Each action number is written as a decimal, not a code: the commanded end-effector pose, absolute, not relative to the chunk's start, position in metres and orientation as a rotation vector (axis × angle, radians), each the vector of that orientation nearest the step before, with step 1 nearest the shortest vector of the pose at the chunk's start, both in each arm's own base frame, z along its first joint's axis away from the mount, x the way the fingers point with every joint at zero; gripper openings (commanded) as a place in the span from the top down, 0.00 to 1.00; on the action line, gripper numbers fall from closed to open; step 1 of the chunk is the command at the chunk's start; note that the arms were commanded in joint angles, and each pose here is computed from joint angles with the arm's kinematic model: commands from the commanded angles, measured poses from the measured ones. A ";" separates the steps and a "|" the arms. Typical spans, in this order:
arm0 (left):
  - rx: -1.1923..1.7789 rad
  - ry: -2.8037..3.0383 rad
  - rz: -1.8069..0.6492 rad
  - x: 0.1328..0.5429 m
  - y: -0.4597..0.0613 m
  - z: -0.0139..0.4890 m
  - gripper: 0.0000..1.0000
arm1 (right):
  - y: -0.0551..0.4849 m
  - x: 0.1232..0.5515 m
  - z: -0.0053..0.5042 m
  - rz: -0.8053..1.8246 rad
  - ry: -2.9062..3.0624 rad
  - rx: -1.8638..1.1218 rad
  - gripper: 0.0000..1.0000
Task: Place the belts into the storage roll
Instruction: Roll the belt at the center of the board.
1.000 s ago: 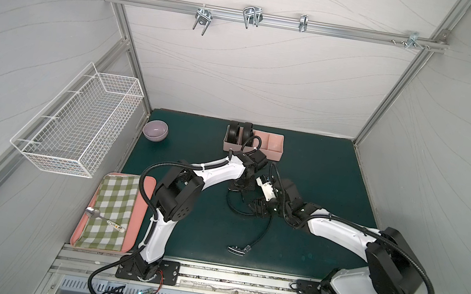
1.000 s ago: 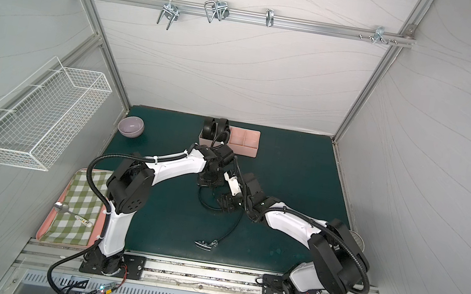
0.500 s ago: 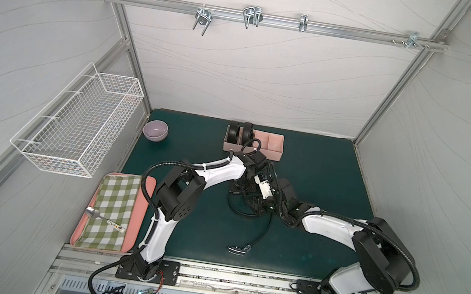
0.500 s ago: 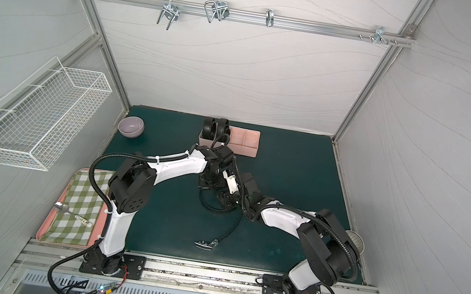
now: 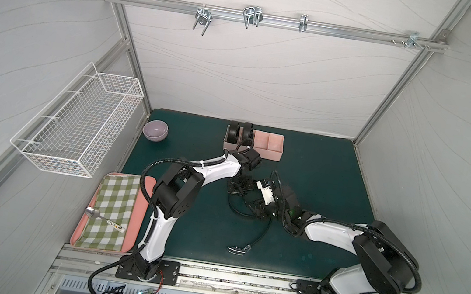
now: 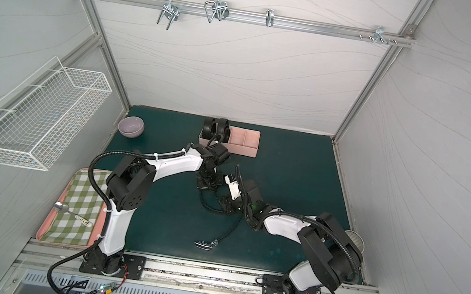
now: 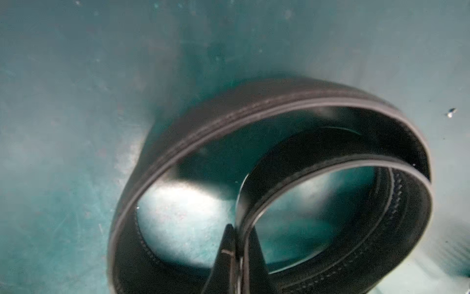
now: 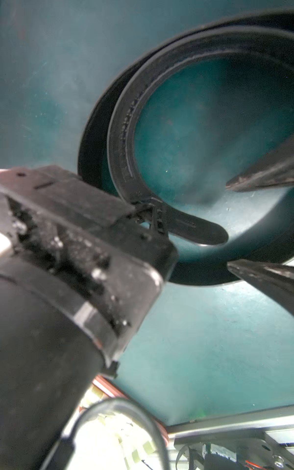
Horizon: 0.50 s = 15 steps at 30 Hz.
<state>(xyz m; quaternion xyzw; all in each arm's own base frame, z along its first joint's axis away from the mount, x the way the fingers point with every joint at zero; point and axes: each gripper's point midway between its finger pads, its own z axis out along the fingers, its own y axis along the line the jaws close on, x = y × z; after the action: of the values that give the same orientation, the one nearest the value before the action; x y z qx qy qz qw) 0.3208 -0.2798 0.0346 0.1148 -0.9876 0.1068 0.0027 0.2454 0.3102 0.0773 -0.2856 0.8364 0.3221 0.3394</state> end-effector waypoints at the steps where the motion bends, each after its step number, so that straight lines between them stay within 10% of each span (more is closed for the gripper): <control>1: 0.393 -3.080 0.384 0.326 -0.286 0.041 1.00 | 0.318 0.247 0.088 0.861 2.118 -0.760 0.54; 15: 0.390 -3.000 0.503 0.330 -0.286 0.044 1.00 | 0.324 0.245 0.084 0.885 2.123 -0.791 0.60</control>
<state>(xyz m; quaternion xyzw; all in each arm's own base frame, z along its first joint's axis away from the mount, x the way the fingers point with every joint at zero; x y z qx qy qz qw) 0.3229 -0.2785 0.0376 0.1266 -0.9819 0.1378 0.0295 0.2445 0.3167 0.0778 -0.2925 0.8287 0.3347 0.3400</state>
